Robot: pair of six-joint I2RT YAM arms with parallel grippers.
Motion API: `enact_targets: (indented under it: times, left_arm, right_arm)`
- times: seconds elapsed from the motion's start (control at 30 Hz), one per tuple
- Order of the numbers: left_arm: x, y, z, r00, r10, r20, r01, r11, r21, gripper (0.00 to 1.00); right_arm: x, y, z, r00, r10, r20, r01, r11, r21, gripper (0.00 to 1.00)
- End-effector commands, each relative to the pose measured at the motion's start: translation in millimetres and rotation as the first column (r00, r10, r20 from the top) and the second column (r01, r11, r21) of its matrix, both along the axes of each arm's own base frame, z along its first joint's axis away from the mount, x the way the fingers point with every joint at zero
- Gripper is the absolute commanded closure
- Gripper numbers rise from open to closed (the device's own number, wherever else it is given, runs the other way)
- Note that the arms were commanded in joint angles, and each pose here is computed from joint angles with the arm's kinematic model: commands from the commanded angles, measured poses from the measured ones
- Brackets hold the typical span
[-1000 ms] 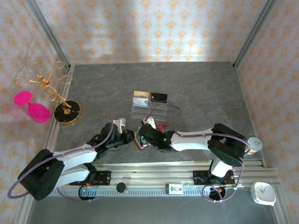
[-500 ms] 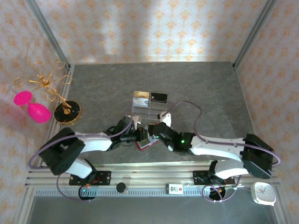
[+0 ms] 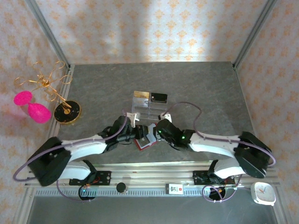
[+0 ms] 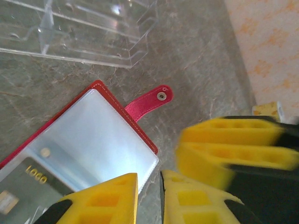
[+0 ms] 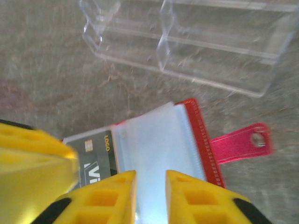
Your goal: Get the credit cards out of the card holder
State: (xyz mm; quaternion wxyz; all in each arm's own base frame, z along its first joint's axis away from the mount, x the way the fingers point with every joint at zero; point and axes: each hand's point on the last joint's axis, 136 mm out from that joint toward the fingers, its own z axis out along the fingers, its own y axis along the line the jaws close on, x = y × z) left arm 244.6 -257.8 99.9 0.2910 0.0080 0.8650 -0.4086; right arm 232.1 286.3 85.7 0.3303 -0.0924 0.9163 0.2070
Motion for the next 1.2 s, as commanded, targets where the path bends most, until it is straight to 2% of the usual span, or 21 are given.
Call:
enact_targets:
  times: [0.0, 0.17, 0.3, 0.37, 0.5, 0.6, 0.73, 0.87, 1.0, 1.17]
  left_arm:
    - [-13, 30, -38, 0.994, 0.065, -0.087, -0.055, 0.992, 0.112, 0.83]
    - [-11, 42, -53, 0.99, 0.083, -0.112, -0.067, 0.988, 0.141, 0.91]
    - [-4, 56, -73, 0.983, 0.116, -0.139, -0.09, 0.979, 0.182, 1.0]
    - [-1, 56, -80, 0.982, 0.117, -0.148, -0.089, 0.98, 0.18, 1.0]
    - [7, 52, -84, 0.984, 0.112, -0.139, -0.086, 0.98, 0.181, 1.0]
    - [11, 50, -82, 0.986, 0.099, -0.134, -0.075, 0.982, 0.173, 1.0]
    - [9, 47, -58, 0.992, 0.085, -0.089, -0.074, 0.989, 0.125, 1.0]
    - [0, 46, -39, 0.997, 0.072, -0.034, -0.066, 0.986, 0.153, 0.96]
    - [-14, 49, -54, 0.995, 0.062, -0.075, -0.048, 0.983, 0.175, 0.98]
    - [-19, 50, -71, 0.992, 0.053, -0.112, -0.03, 0.979, 0.201, 1.0]
  right_arm:
    - [3, 25, -10, 0.995, 0.094, -0.04, -0.093, 0.996, 0.015, 0.82]
    - [15, 14, -44, 0.995, 0.025, -0.1, -0.031, 0.998, -0.054, 0.88]
    - [5, -7, -68, 0.987, -0.047, -0.151, 0.031, 0.994, -0.107, 0.91]
    - [-4, -16, -75, 0.98, -0.072, -0.187, 0.053, 0.993, -0.102, 0.92]
    - [-19, -21, -72, 0.972, -0.098, -0.214, 0.089, 0.995, -0.054, 0.93]
    - [-20, -17, -57, 0.976, -0.103, -0.194, 0.1, 0.995, -0.028, 0.9]
    - [-12, -1, -25, 0.989, -0.053, -0.14, 0.057, 0.998, 0.028, 0.79]
    - [-8, 21, -11, 0.988, 0.043, -0.146, -0.03, 0.996, 0.09, 0.78]
    - [-8, 42, -17, 0.973, 0.13, -0.193, -0.104, 0.985, 0.136, 0.79]
    - [-4, 41, -35, 0.964, 0.12, -0.237, -0.093, 0.988, 0.122, 0.81]
